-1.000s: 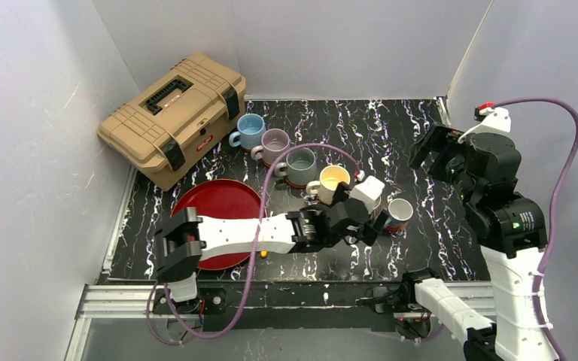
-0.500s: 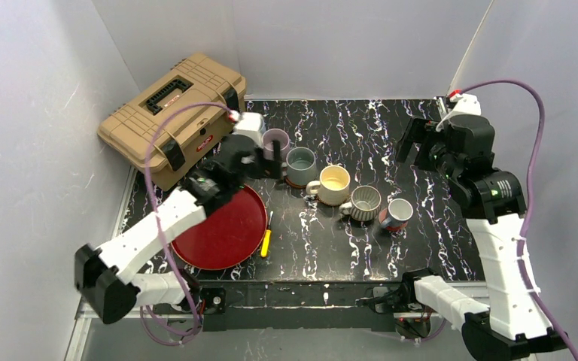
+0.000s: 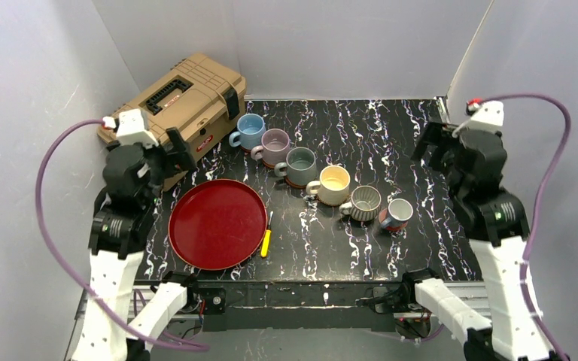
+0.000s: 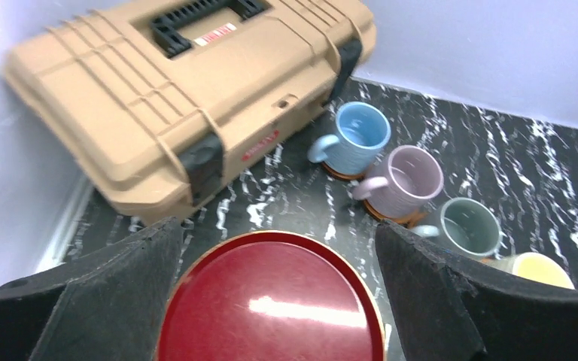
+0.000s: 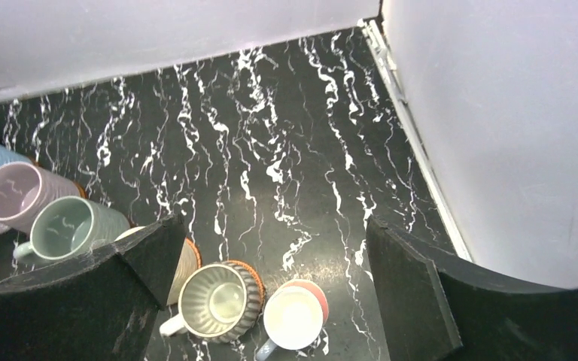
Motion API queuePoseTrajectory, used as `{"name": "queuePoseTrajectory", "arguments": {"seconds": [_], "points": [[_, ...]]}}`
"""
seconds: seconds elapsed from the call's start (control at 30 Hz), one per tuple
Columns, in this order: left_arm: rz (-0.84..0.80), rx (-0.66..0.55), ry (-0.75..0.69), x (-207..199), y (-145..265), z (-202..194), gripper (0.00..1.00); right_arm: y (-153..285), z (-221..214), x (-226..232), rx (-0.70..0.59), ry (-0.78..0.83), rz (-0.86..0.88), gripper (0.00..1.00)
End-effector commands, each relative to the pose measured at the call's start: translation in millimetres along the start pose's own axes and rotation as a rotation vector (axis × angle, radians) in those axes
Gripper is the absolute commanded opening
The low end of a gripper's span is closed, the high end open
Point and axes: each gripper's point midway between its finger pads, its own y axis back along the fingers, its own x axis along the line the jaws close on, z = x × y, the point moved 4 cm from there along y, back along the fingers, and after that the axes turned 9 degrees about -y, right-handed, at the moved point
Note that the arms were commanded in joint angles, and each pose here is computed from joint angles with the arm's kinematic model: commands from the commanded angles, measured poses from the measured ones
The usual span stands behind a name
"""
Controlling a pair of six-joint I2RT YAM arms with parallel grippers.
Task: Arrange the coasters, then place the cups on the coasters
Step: Reset both arms
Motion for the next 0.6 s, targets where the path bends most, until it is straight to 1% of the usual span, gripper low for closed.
{"name": "queuePoseTrajectory", "arguments": {"seconds": [0.0,0.07,0.23,0.4,0.47,0.57], "points": [[0.166,-0.055,-0.120,34.4,29.4,5.4,0.98,7.1,16.4,-15.5,-0.232,-0.019,-0.032,0.99],[0.218,-0.085,-0.118,43.5,36.8,0.3,0.98,6.5,8.4,-22.7,-0.268,-0.005,-0.046,0.98],[0.244,-0.131,-0.078,50.4,46.2,-26.4,0.98,10.8,0.4,-30.9,-0.314,0.026,-0.046,0.98],[0.312,-0.156,-0.052,59.8,43.6,-48.7,0.98,16.4,0.1,-35.8,-0.338,0.050,-0.052,0.98],[0.314,-0.158,-0.054,60.0,40.6,-55.4,0.98,17.9,-0.9,-36.4,-0.342,0.055,-0.046,0.98],[0.291,-0.157,-0.041,56.6,40.4,-54.0,0.98,19.9,-0.6,-36.5,-0.340,0.060,-0.042,0.99]]}}
